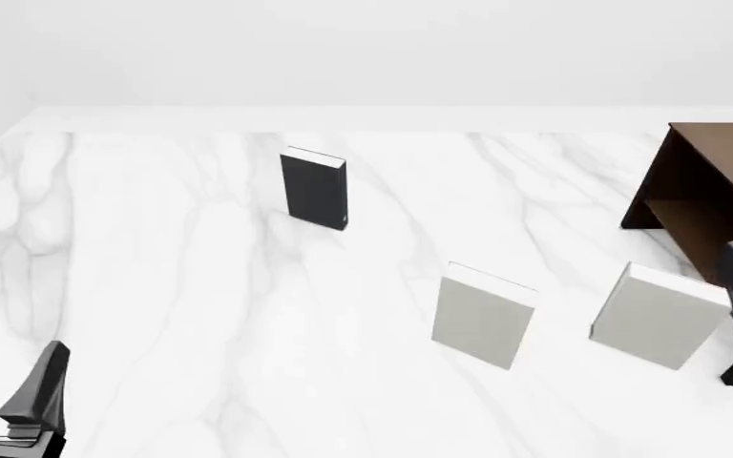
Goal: Pick up the book on the left and place it on top of the shelf.
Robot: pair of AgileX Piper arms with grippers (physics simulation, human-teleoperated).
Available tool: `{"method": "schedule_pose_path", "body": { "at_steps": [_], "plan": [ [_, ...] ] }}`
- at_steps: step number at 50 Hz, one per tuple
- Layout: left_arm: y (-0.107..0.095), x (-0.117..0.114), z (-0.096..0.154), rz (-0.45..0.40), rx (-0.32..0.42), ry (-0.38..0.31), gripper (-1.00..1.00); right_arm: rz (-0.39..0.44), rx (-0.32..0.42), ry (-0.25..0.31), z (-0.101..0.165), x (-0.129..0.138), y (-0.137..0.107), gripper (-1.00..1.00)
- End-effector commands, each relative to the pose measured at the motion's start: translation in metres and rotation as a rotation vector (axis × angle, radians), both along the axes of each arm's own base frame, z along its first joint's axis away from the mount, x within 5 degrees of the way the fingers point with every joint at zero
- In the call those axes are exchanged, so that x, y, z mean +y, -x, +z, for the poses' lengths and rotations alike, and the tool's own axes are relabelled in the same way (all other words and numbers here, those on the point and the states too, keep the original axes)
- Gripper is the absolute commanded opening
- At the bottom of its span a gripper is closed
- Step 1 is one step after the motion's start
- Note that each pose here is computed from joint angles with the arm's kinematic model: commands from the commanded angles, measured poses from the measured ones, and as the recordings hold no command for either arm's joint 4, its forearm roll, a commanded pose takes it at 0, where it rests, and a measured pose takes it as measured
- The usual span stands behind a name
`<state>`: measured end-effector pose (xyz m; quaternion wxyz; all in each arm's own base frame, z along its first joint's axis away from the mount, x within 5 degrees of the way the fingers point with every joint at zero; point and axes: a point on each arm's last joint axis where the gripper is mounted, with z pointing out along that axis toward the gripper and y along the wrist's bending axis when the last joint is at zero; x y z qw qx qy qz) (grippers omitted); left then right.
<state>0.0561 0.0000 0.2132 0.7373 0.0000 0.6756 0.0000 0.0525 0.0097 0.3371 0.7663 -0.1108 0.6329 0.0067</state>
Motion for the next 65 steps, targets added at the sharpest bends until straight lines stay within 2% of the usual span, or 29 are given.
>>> {"method": "schedule_pose_path", "body": {
  "at_steps": [1,17,18,19,20,32,46,56,65],
  "plan": [
    [0.0,0.0,0.0,0.0,0.0,0.0,1.0,0.01,-0.005,0.015,0.007,0.001,-0.002,1.0],
    [0.0,0.0,0.0,0.0,0.0,0.0,1.0,0.01,-0.005,0.015,0.007,0.001,-0.002,1.0],
    [0.0,0.0,0.0,0.0,0.0,0.0,1.0,0.178,0.089,0.097,0.092,0.033,-0.058,1.0],
    [0.0,0.0,0.0,0.0,0.0,0.0,1.0,0.177,0.073,0.092,0.118,0.041,-0.078,1.0],
    [0.0,0.0,0.0,0.0,0.0,0.0,1.0,0.179,0.078,0.093,0.121,0.042,-0.082,1.0],
    [0.0,0.0,0.0,0.0,0.0,0.0,1.0,0.204,0.118,0.108,0.124,0.055,-0.103,1.0],
    [0.0,0.0,0.0,0.0,0.0,0.0,1.0,0.233,0.159,0.15,0.125,0.073,-0.131,1.0],
    [0.0,0.0,0.0,0.0,0.0,0.0,1.0,0.246,0.235,0.19,0.109,0.089,-0.16,1.0],
    [0.0,0.0,0.0,0.0,0.0,0.0,1.0,0.255,0.273,0.21,0.099,0.101,-0.182,1.0]
  ]
}}
